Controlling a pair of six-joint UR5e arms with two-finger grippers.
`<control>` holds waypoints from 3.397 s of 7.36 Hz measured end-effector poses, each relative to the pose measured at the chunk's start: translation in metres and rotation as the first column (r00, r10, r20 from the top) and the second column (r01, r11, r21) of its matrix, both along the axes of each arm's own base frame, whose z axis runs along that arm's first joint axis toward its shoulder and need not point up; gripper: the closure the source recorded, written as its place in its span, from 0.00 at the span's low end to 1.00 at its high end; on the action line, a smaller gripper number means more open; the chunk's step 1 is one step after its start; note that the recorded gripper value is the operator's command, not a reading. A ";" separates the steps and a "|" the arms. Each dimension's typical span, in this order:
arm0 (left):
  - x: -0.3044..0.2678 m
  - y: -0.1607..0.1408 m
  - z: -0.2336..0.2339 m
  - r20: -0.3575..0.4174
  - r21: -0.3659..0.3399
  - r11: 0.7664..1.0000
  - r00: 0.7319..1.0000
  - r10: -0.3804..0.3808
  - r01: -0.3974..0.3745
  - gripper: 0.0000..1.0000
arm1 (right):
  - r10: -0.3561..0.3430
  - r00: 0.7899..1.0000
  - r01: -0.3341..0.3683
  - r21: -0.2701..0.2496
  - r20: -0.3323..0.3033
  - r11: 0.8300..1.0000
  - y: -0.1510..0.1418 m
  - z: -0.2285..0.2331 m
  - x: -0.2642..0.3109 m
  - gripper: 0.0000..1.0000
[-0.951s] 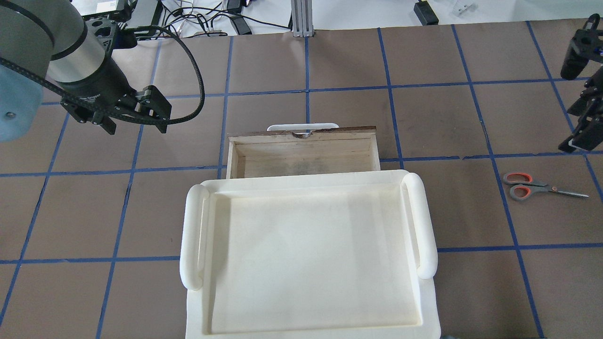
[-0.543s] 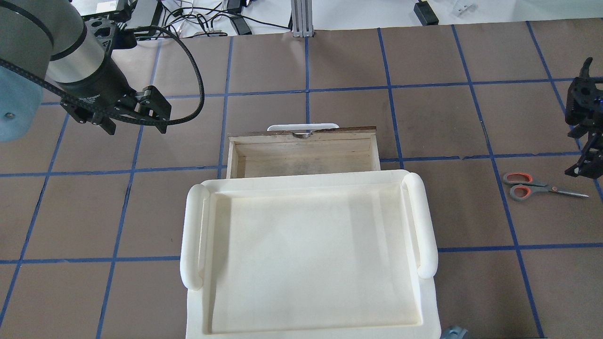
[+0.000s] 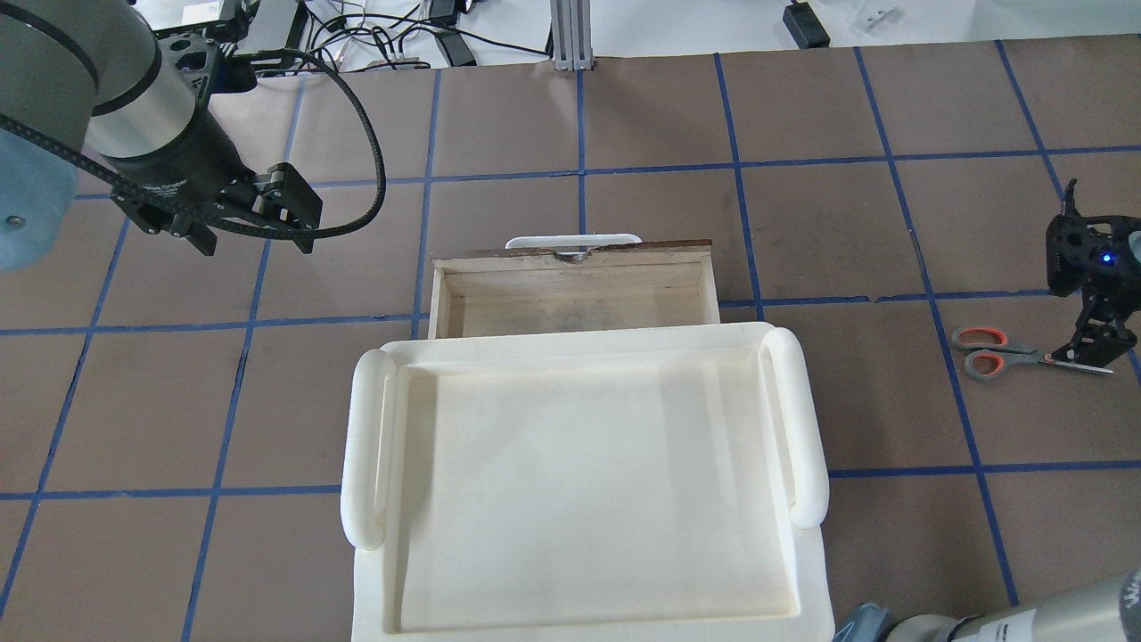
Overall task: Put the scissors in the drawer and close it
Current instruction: 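Move the right gripper outward and down over the grey-orange scissors, then lower the right gripper and close it on the scissors handles, then lift the scissors with the right gripper and carry them over the drawer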
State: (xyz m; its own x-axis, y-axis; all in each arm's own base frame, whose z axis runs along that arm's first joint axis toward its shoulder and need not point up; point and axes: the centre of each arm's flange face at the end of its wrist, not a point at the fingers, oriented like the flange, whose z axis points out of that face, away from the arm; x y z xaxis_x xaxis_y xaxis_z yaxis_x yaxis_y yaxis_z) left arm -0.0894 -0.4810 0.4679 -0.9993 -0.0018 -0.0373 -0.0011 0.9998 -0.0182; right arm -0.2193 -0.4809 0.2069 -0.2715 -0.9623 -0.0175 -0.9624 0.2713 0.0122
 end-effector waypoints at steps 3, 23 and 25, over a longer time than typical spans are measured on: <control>0.000 0.001 0.001 0.001 -0.001 1.000 1.000 0.000 0.000 0.00 | 0.048 0.999 -0.049 0.006 0.011 0.999 0.005 -0.024 0.004 0.09; 0.004 -0.008 -0.012 0.015 0.017 1.000 1.000 0.012 -0.012 0.00 | 0.160 0.986 -0.161 -0.019 -0.041 0.987 -0.006 0.010 -0.004 1.00; 0.004 -0.009 -0.013 0.015 0.020 1.000 1.000 0.004 -0.005 0.00 | 0.171 0.984 -0.172 -0.031 -0.043 0.985 -0.022 0.070 -0.006 1.00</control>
